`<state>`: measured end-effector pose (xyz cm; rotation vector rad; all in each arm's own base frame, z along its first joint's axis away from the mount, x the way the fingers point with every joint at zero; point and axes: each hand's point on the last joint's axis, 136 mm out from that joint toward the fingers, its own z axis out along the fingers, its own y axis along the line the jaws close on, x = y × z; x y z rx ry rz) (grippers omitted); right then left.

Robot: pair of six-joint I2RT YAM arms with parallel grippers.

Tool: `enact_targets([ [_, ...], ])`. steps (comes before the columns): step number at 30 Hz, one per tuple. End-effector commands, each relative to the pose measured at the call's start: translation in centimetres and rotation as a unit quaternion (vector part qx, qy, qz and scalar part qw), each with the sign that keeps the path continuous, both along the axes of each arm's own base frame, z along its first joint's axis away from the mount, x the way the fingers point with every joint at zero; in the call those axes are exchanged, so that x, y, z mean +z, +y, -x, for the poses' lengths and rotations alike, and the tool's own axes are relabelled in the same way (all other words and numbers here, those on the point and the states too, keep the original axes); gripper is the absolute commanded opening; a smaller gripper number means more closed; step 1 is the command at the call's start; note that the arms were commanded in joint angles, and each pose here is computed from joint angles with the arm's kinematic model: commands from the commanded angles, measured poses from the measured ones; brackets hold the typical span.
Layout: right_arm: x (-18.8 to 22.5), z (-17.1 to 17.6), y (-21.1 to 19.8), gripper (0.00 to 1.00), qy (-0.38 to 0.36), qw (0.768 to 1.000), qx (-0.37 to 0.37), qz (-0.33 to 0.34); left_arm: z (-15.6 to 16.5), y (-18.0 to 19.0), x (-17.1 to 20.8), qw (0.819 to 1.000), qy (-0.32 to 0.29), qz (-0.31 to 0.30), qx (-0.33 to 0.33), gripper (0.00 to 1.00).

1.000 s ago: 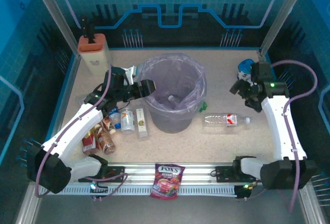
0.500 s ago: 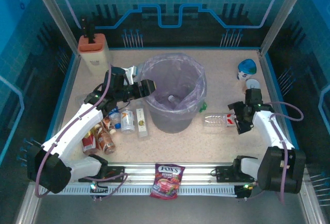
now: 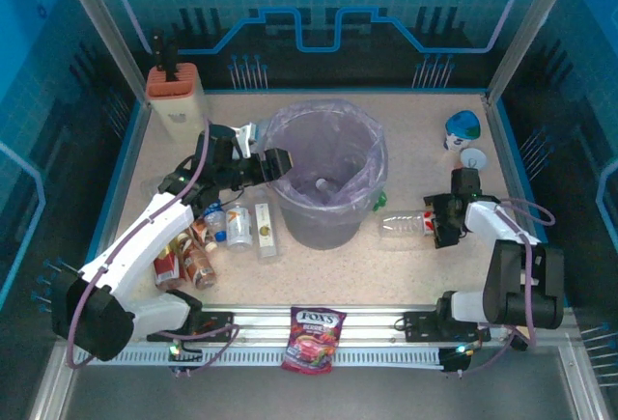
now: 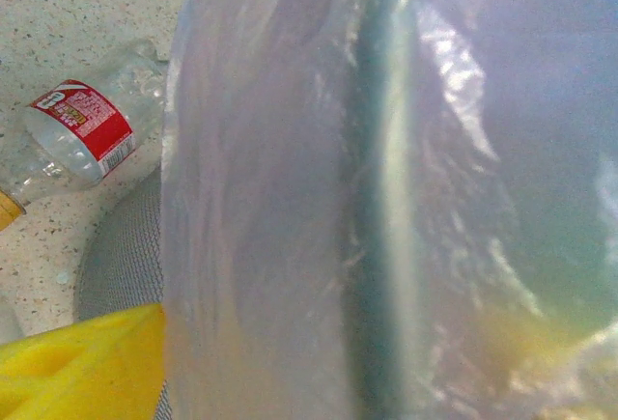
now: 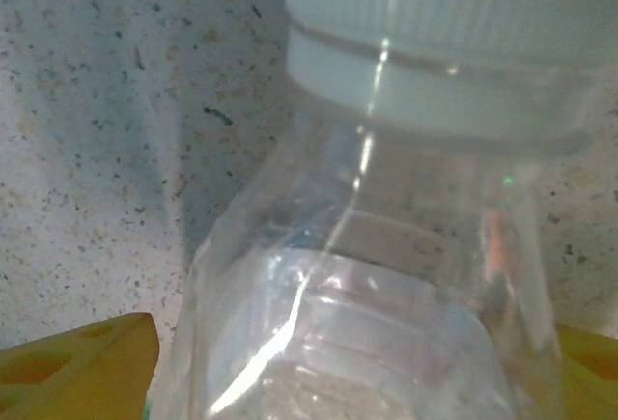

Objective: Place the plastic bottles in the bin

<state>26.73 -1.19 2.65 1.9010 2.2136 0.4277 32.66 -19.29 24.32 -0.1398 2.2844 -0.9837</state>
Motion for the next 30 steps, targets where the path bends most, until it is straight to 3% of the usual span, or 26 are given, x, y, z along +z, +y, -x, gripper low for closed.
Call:
enact_targets([
  [1, -0.6, -0.3, 0.3, 0.83, 0.002, 1.000, -0.009, -0.002, 0.1, 0.1, -1.2, 1.000, 0.017, -0.024, 0.004, 0.78],
  [13, 1.4, -0.3, -0.2, 0.63, -0.012, 1.000, -0.001, 0.016, -0.3, 0.3, -1.8, 0.999, 0.023, -0.030, 0.009, 0.79],
  [19, 4.7, -0.8, -1.3, 0.61, -0.035, 0.998, 0.022, 0.045, -0.3, 0.2, -2.1, 0.999, 0.029, -0.032, 0.008, 0.79],
  [24, 10.4, -2.1, -3.1, 0.53, -0.096, 0.986, 0.077, 0.113, -0.2, 0.3, -1.9, 0.999, 0.025, -0.032, 0.008, 0.79],
  [30, 20.4, -4.5, -3.5, 0.49, -0.194, 0.955, 0.140, 0.177, -0.2, 0.1, -1.9, 0.999, 0.026, -0.032, 0.002, 0.80],
])
